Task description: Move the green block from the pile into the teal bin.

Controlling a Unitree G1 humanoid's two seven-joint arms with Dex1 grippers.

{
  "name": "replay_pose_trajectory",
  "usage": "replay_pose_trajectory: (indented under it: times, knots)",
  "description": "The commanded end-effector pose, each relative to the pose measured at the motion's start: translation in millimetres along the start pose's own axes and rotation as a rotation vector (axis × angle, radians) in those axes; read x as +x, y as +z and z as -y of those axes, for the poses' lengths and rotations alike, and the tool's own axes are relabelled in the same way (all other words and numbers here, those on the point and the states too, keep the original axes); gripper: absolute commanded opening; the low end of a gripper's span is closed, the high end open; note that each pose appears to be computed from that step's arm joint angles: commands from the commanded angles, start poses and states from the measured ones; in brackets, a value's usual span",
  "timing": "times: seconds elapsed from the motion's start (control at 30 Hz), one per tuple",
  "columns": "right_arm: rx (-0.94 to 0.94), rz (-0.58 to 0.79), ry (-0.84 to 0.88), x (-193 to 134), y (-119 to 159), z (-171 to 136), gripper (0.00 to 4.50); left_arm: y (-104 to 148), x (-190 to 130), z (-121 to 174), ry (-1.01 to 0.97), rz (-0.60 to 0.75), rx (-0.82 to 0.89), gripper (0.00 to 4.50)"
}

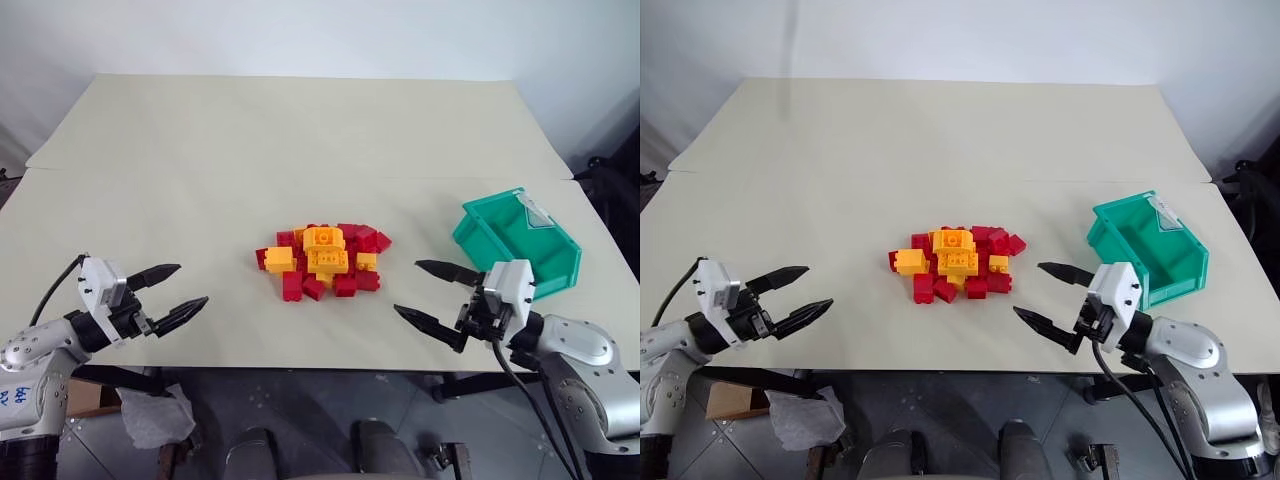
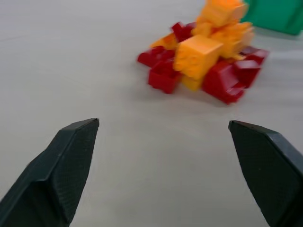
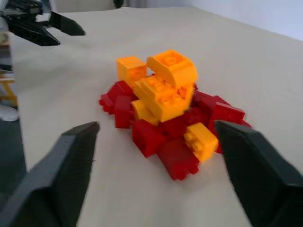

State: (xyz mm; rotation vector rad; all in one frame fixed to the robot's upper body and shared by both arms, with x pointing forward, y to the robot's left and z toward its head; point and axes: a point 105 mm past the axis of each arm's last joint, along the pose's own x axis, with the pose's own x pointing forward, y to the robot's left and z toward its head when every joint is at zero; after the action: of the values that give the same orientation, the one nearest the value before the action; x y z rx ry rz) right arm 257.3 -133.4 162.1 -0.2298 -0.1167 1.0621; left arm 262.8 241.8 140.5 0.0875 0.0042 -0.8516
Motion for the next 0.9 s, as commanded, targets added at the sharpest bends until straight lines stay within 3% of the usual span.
replay_pose_trajectory:
  times: [0.03,0.13,0.2,0.3,0.6,0.9]
  knots:
    - [-0.012,0.004,0.04,17.8,3.2,-5.1,2.58,11.2,3.1,8.5,-0.038,0.037,0.014,4.5]
    - [-0.01,-0.006,0.104,38.7,4.1,-13.9,1.68,8.8,0.5,12.6,-0.047,0.032,0.003,4.5]
    - [-0.011,-0.025,0.145,51.0,3.5,-19.5,0.82,7.2,-1.4,13.3,-0.044,0.029,0.001,4.5]
    - [0.025,-0.061,0.234,71.2,0.7,-33.9,0.03,4.5,-4.7,14.0,-0.033,0.022,0.001,4.5]
    - [-0.044,-0.14,0.083,126.1,-10.8,5.7,0.03,3.3,5.2,21.1,-0.05,0.041,-0.003,4.5]
    - [-0.213,-0.17,-0.141,145.7,-15.4,73.5,0.03,12.4,23.5,31.9,-0.127,0.093,0.026,4.5]
